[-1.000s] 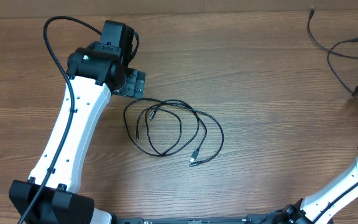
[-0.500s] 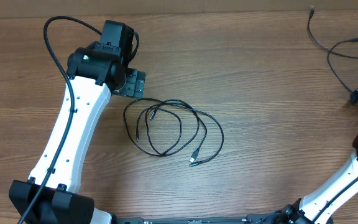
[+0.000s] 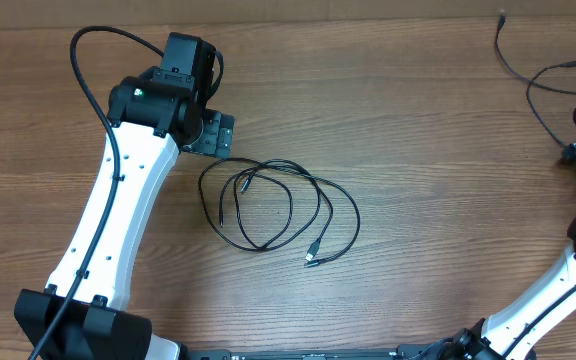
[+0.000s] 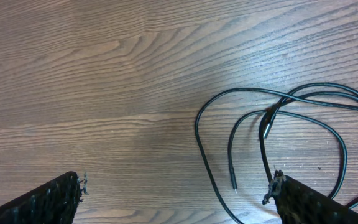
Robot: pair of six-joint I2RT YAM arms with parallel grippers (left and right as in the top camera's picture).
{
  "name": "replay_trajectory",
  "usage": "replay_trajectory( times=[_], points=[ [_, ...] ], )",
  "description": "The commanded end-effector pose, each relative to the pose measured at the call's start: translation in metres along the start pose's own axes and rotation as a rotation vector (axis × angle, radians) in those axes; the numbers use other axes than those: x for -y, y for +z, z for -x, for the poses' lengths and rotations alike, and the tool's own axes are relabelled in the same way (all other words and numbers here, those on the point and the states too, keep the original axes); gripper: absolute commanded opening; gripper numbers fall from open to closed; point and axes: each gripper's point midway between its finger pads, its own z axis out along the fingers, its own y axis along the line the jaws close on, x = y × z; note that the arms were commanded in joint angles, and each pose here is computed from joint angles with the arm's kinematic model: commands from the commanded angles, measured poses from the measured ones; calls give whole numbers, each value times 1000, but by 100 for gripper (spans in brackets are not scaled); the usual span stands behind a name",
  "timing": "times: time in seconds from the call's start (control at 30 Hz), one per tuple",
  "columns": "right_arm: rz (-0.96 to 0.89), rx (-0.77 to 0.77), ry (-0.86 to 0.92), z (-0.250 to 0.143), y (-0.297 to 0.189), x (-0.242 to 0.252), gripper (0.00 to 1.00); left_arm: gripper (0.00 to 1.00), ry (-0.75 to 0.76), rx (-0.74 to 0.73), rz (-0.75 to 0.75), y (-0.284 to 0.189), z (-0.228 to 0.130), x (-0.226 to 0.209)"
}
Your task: Untangle cables
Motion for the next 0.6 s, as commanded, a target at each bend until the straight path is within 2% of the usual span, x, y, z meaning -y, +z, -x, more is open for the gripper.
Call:
replay_trajectory(
  times=[0.0, 0.4, 0.57],
  points=[
    [5, 34, 12, 6, 3, -4, 100, 100, 17, -7, 13, 3, -1, -1],
    [67, 198, 32, 44, 0, -25, 100, 100, 17, -7, 13, 3, -1, -1],
    [72, 207, 26, 46, 23, -36, 100, 99, 17, -7, 13, 3, -1, -1]
  ],
)
